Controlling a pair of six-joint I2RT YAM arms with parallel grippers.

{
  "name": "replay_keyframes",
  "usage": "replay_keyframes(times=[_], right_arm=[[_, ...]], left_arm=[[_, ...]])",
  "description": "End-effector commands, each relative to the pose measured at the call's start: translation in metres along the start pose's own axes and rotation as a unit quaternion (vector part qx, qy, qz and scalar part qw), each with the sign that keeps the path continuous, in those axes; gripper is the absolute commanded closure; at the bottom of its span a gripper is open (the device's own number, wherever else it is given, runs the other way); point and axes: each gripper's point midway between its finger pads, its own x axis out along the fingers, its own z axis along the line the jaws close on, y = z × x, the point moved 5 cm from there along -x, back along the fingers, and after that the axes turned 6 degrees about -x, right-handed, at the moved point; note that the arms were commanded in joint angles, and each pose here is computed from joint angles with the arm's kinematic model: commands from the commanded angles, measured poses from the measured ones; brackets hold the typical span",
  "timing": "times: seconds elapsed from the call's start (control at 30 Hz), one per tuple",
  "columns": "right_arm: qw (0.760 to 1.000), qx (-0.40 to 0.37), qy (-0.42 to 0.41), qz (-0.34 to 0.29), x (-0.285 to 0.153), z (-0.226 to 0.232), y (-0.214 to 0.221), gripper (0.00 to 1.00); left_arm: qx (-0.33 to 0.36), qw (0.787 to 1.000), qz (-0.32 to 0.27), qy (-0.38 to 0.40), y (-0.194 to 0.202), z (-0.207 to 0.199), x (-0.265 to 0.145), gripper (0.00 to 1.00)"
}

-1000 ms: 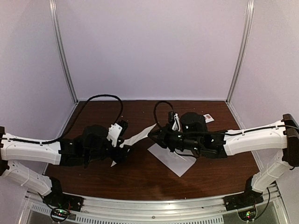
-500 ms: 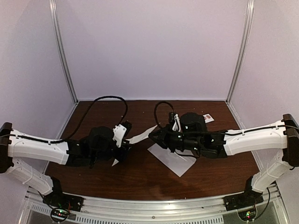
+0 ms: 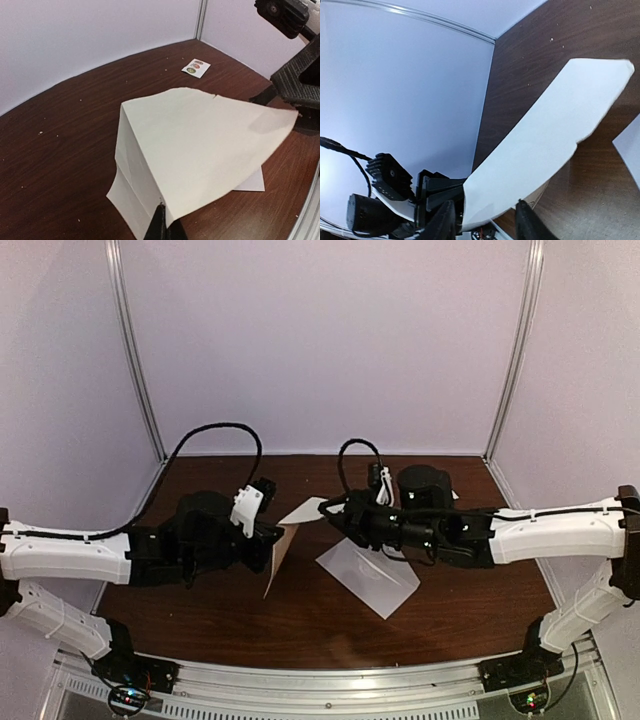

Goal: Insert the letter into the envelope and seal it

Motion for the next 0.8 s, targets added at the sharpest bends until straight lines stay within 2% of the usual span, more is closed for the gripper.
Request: replay_keyframes(times=[0.0,0.07,0.2,0.4,0.57,0.77], right_arm=[[0.994,-0.093,-0.048,-0.039,-0.027,0.054,-0.038,0.48],[0.988,-0.138,-0.04,-0.049,-0.037,0.065,-0.05,0.39],[0.973,-0.219,-0.015,-0.064,-0.062,0.078,-0.073,0.27],[0.937,-0.343,0.009,-0.07,-0.104,0.092,-0.082,0.09],[0.907,-0.42,-0.011,0.002,-0.115,0.096,-0.066,0.04],[0.881,-0.46,-0.066,0.084,-0.118,0.108,-0.047,0.01]], left_arm=[[-0.032,0.999,0.005,0.036,-0.039,0.002,-0.013,1.0],[-0.042,0.997,0.029,0.058,-0.046,0.005,-0.014,1.0],[-0.04,0.993,0.039,0.106,-0.069,-0.003,-0.024,1.0],[-0.024,0.978,0.041,0.203,-0.092,-0.026,-0.043,1.0],[0.021,0.96,0.051,0.273,-0.095,-0.042,-0.058,1.0],[0.056,0.928,0.086,0.358,-0.092,-0.06,-0.076,1.0]])
